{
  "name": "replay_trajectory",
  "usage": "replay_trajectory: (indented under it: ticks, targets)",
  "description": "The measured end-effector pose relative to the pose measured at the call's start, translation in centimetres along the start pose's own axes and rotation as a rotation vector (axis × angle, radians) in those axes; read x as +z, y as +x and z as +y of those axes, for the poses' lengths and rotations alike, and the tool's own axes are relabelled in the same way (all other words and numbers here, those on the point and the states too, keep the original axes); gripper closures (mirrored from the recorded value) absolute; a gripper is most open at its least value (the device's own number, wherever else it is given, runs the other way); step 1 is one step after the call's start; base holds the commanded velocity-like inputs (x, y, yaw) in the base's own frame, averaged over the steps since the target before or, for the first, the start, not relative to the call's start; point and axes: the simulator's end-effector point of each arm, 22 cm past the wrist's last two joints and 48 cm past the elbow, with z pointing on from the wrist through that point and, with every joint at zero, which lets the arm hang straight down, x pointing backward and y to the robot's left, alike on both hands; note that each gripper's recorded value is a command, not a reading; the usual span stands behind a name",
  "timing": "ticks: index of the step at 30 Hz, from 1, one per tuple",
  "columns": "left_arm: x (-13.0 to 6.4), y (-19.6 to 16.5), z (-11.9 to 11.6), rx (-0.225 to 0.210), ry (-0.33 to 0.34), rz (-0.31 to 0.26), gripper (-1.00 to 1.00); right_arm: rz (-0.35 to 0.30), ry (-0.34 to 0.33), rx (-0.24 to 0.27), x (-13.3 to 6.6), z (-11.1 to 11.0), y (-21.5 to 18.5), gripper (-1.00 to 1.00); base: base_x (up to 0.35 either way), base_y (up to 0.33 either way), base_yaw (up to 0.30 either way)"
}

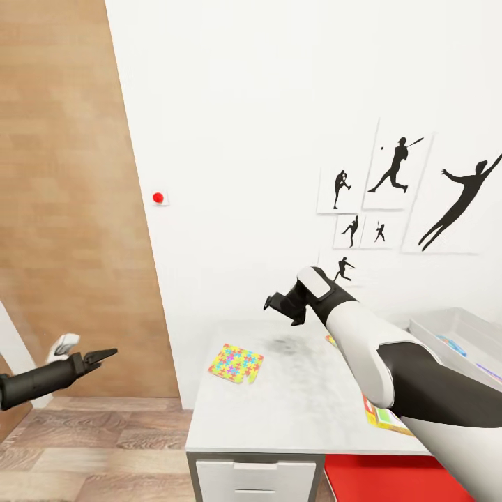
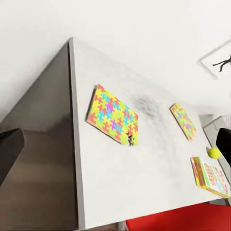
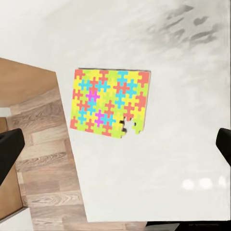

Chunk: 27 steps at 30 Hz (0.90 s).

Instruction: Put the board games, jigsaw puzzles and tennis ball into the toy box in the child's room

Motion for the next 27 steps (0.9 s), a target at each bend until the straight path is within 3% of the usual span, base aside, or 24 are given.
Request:
replay_trajectory:
  ticks: [4,9,16,27]
  targets:
    - [0.7,0.8,2.2,0.036,-0.117,0.034,-1.00,0.007,0.075,-0.004,0.0,-1.7,0.2,-1.00,0.000,0.000,0.000]
    - [0.9,0.9,4.1,0.073,-0.215,0.038,-1.00,0.005,0.096,-0.003,-0.1,-2.1,0.1,-1.00,0.000,0.000,0.000]
    - [0.8,0.8,4.7,0.082,-0.248,0.040,-1.00,0.002,0.101,-0.002,-0.1,-2.3,0.1,-1.00,0.000,0.041,-0.029]
    - [0.7,0.7,4.9,0.085,-0.255,0.039,-1.00,0.002,0.102,0.001,0.0,-2.3,0.1,-1.00,-0.067,0.244,-0.244]
